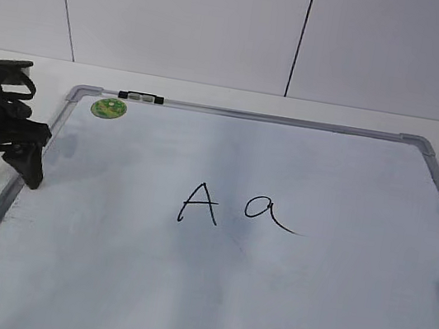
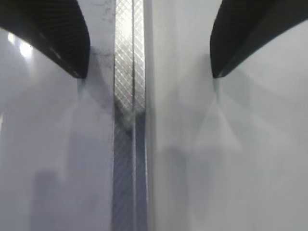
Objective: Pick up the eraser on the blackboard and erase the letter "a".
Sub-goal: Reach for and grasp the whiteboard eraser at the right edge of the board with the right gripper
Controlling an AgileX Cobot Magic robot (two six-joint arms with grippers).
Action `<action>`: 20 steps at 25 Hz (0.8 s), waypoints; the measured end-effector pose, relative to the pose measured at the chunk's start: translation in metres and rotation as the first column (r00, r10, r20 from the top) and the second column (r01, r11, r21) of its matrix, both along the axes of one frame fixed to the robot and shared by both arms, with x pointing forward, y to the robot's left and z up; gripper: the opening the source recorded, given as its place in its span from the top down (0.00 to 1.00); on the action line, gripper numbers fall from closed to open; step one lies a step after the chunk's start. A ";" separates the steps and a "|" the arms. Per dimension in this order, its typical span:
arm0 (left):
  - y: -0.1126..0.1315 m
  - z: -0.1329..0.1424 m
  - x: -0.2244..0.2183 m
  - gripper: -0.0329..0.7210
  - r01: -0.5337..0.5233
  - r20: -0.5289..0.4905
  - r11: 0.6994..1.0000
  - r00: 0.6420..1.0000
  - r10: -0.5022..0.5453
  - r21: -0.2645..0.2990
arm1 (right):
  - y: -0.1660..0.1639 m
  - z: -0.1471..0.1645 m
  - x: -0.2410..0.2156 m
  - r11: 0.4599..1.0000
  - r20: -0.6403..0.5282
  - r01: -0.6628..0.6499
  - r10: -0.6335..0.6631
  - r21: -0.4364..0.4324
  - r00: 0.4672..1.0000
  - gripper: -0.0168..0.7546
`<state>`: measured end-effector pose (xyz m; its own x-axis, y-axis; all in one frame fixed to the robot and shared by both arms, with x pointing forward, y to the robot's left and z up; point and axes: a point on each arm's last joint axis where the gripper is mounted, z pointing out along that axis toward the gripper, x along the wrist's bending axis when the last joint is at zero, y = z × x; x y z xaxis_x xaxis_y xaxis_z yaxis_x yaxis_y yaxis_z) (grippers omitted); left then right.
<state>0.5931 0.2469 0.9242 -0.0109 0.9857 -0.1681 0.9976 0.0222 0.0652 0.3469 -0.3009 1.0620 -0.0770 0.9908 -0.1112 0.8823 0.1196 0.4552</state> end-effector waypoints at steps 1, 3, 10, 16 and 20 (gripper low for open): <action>0.000 -0.001 0.000 0.18 0.000 -0.002 1.000 1.000 0.000 0.000 | 0.000 0.000 0.000 1.000 0.000 0.000 0.000 0.000 1.000 0.21; 0.000 -0.001 0.000 0.18 -0.007 -0.007 1.000 1.000 0.007 -0.001 | 0.000 0.000 0.000 1.000 0.000 0.000 0.000 0.000 1.000 0.21; -0.001 -0.001 0.000 0.31 -0.010 -0.009 1.000 1.000 0.010 -0.006 | 0.000 0.000 0.000 1.000 0.000 0.000 0.000 0.000 1.000 0.21; -0.001 -0.001 -0.001 0.50 -0.011 -0.018 1.000 1.000 0.010 -0.010 | 0.000 0.000 0.000 1.000 0.000 0.000 0.000 0.000 1.000 0.21; -0.001 0.000 -0.001 0.61 -0.013 -0.025 1.000 1.000 0.012 -0.015 | 0.000 0.000 0.000 1.000 0.000 0.000 0.000 0.000 1.000 0.21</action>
<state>0.5919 0.2456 0.9241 -0.0277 0.9829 -0.1821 0.9986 0.0355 0.0395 0.3469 -0.3009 1.0620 -0.0770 0.9908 -0.1112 0.8823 0.1196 0.4552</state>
